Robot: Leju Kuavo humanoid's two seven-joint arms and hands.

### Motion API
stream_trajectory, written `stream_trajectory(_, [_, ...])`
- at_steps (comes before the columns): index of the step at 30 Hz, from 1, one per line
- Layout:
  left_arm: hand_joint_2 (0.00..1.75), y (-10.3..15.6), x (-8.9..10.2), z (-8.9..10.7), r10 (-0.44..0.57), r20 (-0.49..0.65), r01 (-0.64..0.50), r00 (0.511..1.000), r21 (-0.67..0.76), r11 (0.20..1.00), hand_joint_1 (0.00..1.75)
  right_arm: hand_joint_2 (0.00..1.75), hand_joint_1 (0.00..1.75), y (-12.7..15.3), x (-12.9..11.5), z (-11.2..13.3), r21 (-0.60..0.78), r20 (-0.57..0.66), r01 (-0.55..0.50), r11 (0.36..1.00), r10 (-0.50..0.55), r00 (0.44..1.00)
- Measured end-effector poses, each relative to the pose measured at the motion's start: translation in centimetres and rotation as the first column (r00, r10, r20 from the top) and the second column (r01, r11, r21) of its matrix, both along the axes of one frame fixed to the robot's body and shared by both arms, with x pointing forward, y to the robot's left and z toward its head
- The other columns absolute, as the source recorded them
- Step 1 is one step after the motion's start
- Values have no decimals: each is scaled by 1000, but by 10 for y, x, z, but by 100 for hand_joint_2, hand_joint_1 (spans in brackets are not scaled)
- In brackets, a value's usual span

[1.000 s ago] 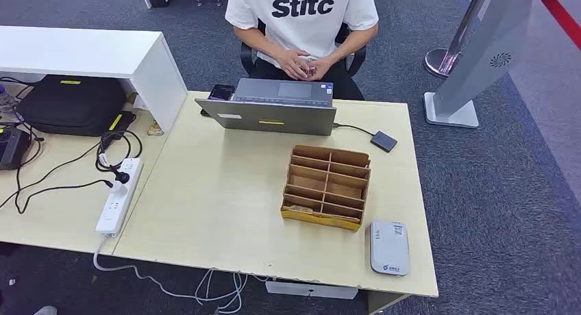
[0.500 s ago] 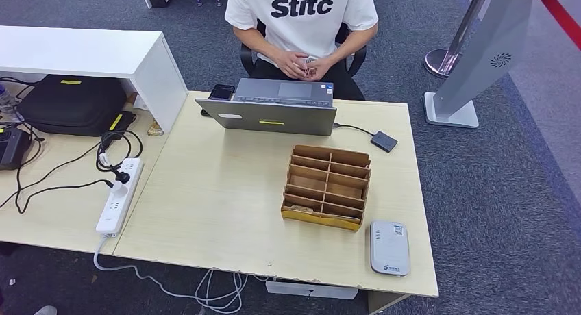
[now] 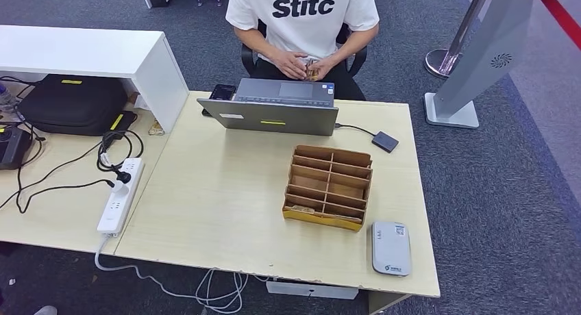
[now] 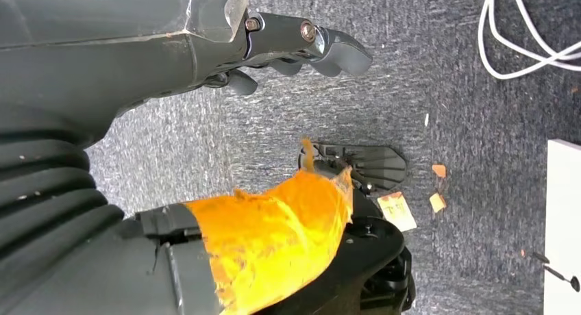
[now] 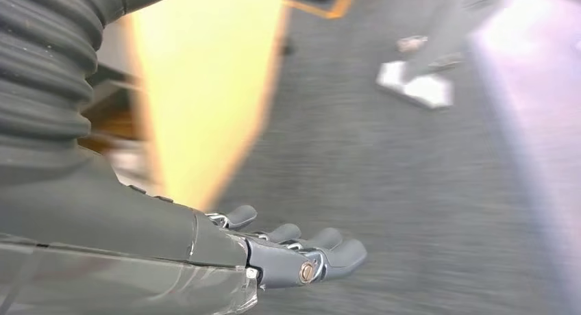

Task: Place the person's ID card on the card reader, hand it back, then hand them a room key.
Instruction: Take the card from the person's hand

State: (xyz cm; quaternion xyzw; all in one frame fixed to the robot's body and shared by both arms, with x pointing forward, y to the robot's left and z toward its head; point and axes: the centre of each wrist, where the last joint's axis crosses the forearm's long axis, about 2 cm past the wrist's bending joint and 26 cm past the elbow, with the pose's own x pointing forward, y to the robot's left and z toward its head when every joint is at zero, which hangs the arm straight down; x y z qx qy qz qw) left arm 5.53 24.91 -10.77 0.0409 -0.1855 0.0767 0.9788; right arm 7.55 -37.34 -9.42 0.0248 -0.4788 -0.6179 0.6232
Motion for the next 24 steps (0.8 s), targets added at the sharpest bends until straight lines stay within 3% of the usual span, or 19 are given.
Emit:
stream_trajectory(6, [175, -1, 1, 0, -25, 8, 26, 1000, -11, 1000, 0, 175, 0, -27, 10, 11, -96, 64, 65, 993, -59, 996])
stream_trajectory(10, [175, -3, 1, 0, -26, 35, 27, 999, -19, 999, 0, 175, 0, -56, 36, 37, -285, 136, 114, 952, -77, 988])
stream_trajectory(14, [175, -5, 1, 1, -3, 67, 4, 998, -20, 1000, 0, 175, 0, -67, 65, 74, -545, 168, 69, 836, 28, 985])
stream_trajectory(20, [175, -6, 1, 1, 26, 82, -25, 996, -16, 1000, 0, 175, 0, -31, 97, 142, -702, 141, -23, 712, 170, 975])
stream_trajectory(24, [175, -7, 1, 1, 22, 106, -20, 994, -12, 1000, 0, 175, 0, -16, 110, 173, -850, 198, 29, 525, 269, 943])
